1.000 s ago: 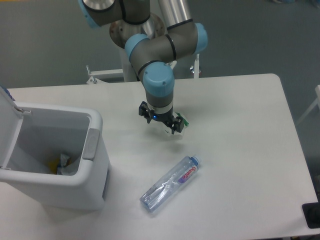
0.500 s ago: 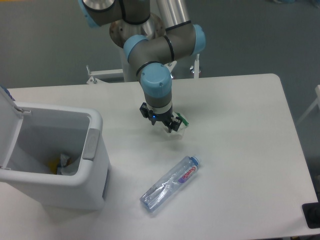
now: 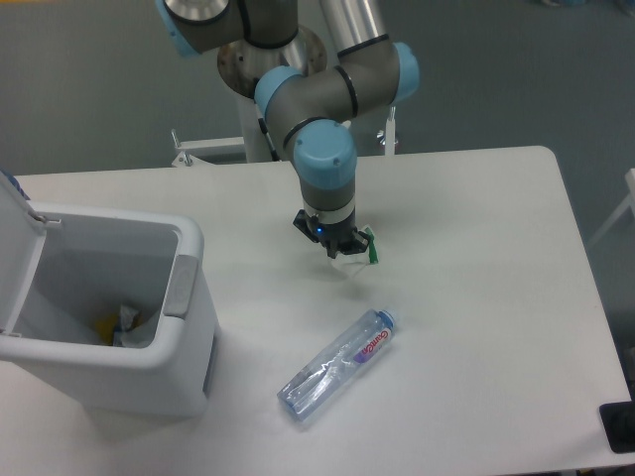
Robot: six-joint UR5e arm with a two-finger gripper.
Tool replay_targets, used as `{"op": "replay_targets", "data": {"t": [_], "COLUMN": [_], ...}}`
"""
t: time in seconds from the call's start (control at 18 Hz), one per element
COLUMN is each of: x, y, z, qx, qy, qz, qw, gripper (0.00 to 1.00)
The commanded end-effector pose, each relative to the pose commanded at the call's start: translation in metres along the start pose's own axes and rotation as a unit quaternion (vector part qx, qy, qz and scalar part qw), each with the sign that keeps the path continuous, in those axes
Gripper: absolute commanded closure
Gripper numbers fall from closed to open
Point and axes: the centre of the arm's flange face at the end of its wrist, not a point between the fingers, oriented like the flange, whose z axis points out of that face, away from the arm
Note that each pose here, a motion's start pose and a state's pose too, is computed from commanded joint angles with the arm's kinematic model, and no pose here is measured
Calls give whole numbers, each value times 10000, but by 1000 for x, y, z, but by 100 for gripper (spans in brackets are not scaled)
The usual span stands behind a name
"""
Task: Place the trash in the trash can
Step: 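Close the gripper on the crumpled white paper and lift it, then carry the paper over the white bin and open the gripper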
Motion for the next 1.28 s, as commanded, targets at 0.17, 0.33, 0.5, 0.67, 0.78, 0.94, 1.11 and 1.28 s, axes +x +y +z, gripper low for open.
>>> {"op": "replay_targets", "data": {"t": [0.17, 0.33, 0.5, 0.67, 0.78, 0.94, 1.11, 1.28], "x": [-14, -29, -39, -49, -51, -53, -46, -22], "y": [-3, 3, 3, -10, -24, -38, -42, -52], "z": [-34, -77, -118, -156, -188, -215, -235, -256], "qx": [631, 1173, 1935, 2487, 2955, 3407, 3629, 3808], "qy": [66, -36, 46, 59, 204, 476, 655, 899], "qz": [-194, -344, -419, -534, -725, -975, -1209, -1319], "qw": [9978, 9925, 9802, 9671, 9524, 9339, 9216, 9108], "gripper": [100, 100, 100, 100, 100, 100, 100, 100]}}
